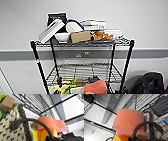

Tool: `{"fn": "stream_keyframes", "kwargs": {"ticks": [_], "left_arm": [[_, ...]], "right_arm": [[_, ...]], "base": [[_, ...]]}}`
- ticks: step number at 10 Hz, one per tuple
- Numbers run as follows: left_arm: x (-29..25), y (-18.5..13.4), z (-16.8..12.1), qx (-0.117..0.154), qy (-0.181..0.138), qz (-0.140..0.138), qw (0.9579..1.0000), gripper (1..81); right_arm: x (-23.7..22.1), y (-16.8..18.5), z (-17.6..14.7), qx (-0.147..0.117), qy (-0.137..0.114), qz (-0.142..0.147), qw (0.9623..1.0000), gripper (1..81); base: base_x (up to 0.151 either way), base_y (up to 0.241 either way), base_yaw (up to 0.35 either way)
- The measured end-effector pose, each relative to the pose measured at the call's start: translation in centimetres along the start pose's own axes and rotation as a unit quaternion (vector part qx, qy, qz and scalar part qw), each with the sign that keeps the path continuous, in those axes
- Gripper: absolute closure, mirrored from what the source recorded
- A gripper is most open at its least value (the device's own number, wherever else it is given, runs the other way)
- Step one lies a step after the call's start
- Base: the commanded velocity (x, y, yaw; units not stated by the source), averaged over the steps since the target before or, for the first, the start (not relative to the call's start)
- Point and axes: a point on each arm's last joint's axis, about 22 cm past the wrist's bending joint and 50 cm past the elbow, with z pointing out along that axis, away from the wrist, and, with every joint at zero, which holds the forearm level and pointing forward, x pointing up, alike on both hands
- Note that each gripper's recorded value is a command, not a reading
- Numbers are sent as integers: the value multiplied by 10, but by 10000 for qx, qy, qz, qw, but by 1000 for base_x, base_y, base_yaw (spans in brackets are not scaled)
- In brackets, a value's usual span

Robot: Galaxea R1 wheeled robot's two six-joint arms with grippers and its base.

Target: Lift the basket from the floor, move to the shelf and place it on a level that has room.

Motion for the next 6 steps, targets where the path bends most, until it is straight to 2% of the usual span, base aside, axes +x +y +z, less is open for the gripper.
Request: {"fn": "stream_keyframes", "kwargs": {"ticks": [6], "left_arm": [[10,79,-21,-610,-10,240,9978,811]], "right_arm": [[23,-53,-28,368,81,-131,9992,811]], "base": [[0,0,0]]}}
